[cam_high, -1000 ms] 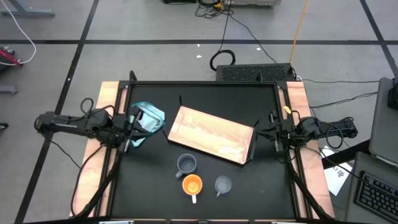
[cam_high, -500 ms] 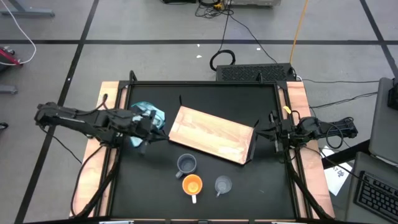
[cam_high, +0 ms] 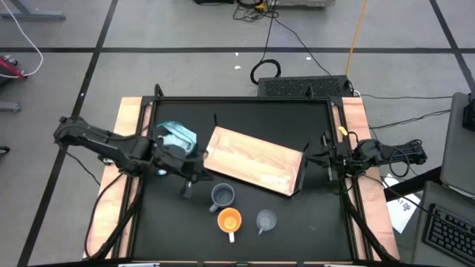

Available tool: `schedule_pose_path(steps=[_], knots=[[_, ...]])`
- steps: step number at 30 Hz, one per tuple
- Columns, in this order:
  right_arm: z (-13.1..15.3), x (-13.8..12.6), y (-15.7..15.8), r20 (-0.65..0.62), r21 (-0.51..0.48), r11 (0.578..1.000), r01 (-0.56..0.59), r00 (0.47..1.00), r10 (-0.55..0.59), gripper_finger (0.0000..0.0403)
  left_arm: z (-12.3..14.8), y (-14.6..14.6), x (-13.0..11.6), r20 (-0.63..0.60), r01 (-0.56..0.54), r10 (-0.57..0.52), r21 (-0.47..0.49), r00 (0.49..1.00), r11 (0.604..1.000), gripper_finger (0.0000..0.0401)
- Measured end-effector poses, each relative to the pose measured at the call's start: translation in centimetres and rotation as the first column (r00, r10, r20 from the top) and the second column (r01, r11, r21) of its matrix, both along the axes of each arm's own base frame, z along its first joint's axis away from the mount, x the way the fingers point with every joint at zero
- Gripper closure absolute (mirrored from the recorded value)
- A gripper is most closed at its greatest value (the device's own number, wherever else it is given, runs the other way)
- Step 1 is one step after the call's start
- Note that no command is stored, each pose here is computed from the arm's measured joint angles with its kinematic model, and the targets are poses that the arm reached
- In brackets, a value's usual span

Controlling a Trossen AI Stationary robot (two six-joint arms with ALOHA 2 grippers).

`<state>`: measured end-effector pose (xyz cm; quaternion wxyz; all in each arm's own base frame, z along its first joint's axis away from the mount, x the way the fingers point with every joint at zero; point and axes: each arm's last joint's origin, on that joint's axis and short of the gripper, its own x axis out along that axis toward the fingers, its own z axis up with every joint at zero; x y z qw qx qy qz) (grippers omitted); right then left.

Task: Stack small to large cups/mugs on shelf
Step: Put the yellow cup on the shelf

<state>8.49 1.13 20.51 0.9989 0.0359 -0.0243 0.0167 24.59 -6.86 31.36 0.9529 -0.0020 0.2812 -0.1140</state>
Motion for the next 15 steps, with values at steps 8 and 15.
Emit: schedule_pose_path(steps=[8,15], knots=[[0.0,0.0,0.0,0.0,0.0,1.0,0.0,1.0,0.0,0.0403,-1.2,-3.7,2.6,-0.122,0.106,-0.1,0.045,0.987,0.993,0.0401],[0.0,0.0,0.0,0.0,0.0,1.0,0.0,1.0,0.0,0.0403,-2.9,-5.8,5.5,-0.205,0.128,-0.114,0.054,0.972,0.99,0.0401]])
